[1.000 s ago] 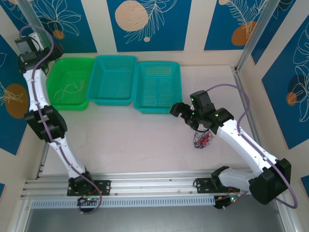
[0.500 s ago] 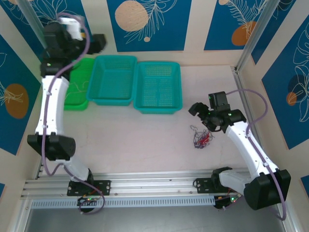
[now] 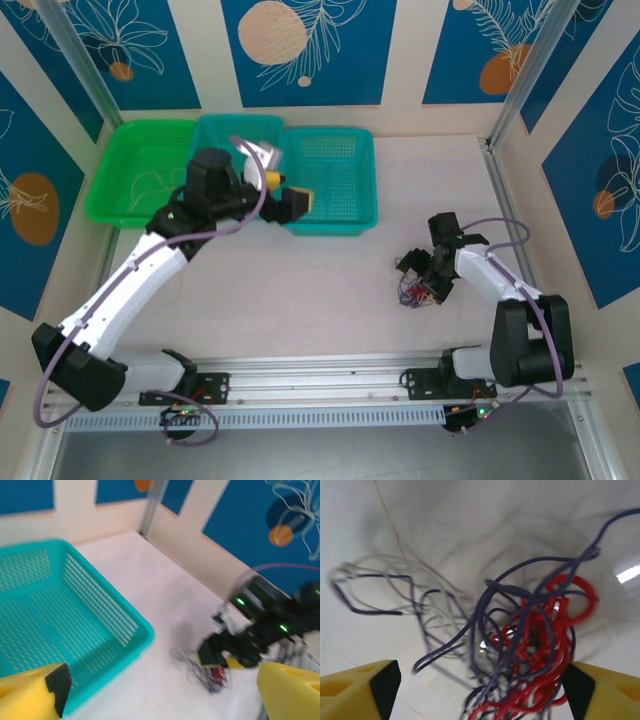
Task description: Untangle the cables
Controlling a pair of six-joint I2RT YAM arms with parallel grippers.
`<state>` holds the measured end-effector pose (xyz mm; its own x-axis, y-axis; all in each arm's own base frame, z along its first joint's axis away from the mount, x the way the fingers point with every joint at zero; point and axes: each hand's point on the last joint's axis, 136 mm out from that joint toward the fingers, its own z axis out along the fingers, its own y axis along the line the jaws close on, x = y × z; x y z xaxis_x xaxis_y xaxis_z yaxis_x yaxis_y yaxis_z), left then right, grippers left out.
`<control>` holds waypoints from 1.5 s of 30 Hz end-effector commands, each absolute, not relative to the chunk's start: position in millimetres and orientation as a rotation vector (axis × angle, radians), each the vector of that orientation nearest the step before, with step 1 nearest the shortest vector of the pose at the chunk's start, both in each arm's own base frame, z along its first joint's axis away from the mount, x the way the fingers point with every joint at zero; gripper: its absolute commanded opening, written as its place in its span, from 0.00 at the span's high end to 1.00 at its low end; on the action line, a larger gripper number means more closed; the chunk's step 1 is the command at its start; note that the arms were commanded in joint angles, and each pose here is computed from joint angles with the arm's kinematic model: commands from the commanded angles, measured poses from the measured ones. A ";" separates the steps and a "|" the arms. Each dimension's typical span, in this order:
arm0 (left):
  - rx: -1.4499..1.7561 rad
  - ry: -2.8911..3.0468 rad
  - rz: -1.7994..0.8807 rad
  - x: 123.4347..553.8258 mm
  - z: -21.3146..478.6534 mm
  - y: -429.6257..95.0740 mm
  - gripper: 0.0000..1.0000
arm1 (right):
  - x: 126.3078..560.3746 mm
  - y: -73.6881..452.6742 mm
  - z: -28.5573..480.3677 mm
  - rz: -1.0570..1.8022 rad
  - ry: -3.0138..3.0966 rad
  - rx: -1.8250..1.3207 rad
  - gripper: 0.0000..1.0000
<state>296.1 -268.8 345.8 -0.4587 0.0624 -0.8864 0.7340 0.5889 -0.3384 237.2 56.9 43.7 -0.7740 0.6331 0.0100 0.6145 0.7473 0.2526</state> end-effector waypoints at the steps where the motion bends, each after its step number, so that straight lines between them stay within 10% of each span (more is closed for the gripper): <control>1: 0.583 1.877 -0.934 281.1 341.5 -266.4 0.04 | 240.0 63.9 31.5 0.386 2.898 0.986 0.29; 7: 0.569 1.976 -0.941 266.4 298.0 -262.3 0.04 | 247.7 69.7 22.9 0.427 2.911 0.944 0.80; 12: 0.567 2.063 -0.985 259.6 279.8 -265.1 0.04 | 258.9 94.8 58.4 0.625 2.816 0.766 0.94; 26: 0.340 2.164 -1.201 273.1 242.5 -286.1 0.12 | 248.9 183.1 171.7 1.108 2.624 0.362 0.96; 37: -0.186 2.315 -1.409 271.1 181.8 -280.1 0.62 | 263.7 199.4 197.9 1.296 2.522 0.505 0.99; 45: -0.270 2.264 -1.616 276.2 171.9 -300.1 0.56 | 264.2 207.0 207.8 1.370 2.493 0.523 1.00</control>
<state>272.1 -285.0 145.7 -0.9232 -0.3389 -0.1815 0.0098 0.4513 -0.8923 264.1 197.1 183.5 -0.8988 0.4358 -0.0472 0.2236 0.5485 0.8057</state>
